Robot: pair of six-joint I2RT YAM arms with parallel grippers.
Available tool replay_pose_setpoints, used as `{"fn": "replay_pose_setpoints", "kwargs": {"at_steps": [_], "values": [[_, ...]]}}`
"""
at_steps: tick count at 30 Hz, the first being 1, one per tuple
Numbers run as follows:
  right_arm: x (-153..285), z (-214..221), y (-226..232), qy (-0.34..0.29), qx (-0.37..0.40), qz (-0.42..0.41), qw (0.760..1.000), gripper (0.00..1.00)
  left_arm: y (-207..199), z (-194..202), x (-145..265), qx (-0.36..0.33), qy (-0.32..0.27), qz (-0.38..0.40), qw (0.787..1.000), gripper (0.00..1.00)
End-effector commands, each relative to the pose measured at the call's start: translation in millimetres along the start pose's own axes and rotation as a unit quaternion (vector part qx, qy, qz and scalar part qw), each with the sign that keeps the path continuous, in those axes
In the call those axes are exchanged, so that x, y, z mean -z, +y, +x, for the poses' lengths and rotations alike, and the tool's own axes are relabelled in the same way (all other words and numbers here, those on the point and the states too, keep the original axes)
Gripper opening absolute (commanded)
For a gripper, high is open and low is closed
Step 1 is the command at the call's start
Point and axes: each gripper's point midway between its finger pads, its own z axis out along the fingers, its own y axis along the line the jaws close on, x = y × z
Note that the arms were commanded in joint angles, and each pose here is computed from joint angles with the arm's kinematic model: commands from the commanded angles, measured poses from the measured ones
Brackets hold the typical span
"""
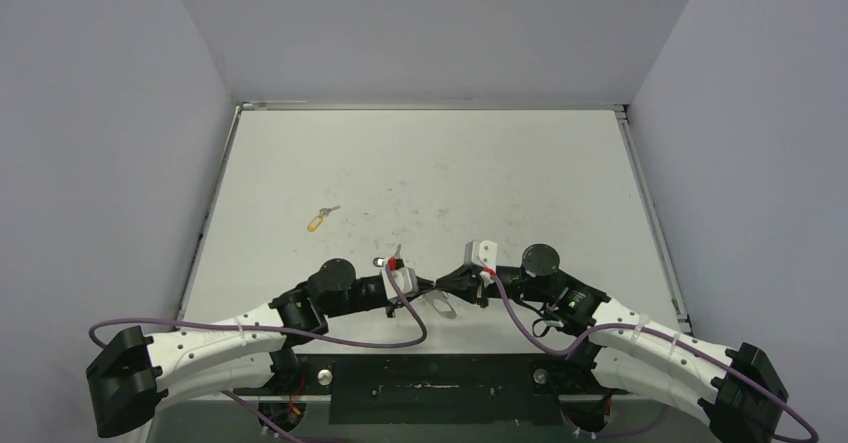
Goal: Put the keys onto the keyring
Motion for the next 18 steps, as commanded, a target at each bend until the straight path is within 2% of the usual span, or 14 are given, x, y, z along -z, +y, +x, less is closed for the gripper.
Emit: {"fn": "replay_pose_setpoints", "kwargs": {"at_steps": [1, 4, 6, 8, 12, 16, 18], "values": [[0.2, -32.0, -6.1, -0.042, 0.019, 0.014, 0.999, 0.18, 14.4, -26.5, -1.4, -0.01, -0.039, -0.033, 0.999, 0.0], [4.6, -43.8, -10.9, -0.062, 0.022, 0.033, 0.997, 0.56, 17.6, -22.9, 1.1, -0.007, -0.027, -0.044, 0.999, 0.0], [8.2, -50.8, -15.2, -0.075, 0.027, 0.05, 0.996, 0.71, 19.8, -21.0, 3.4, -0.008, -0.022, -0.051, 0.998, 0.0], [11.9, -57.2, -19.7, -0.086, 0.031, 0.066, 0.994, 0.78, 21.1, -20.2, 6.1, -0.008, -0.019, -0.056, 0.998, 0.0], [17.6, -67.5, -31.9, -0.102, 0.029, 0.105, 0.989, 0.86, 24.0, -18.5, 13.4, -0.01, -0.011, -0.068, 0.998, 0.0], [22.3, -69.5, -56.9, -0.108, -0.019, 0.178, 0.978, 0.95, 27.3, -18.8, 25.6, -0.014, 0.003, -0.082, 0.996, 0.0], [28.0, -65.1, -79.5, -0.104, -0.073, 0.245, 0.961, 1.0, 29.6, -19.7, 33.9, -0.016, 0.012, -0.092, 0.996, 0.0]]}}
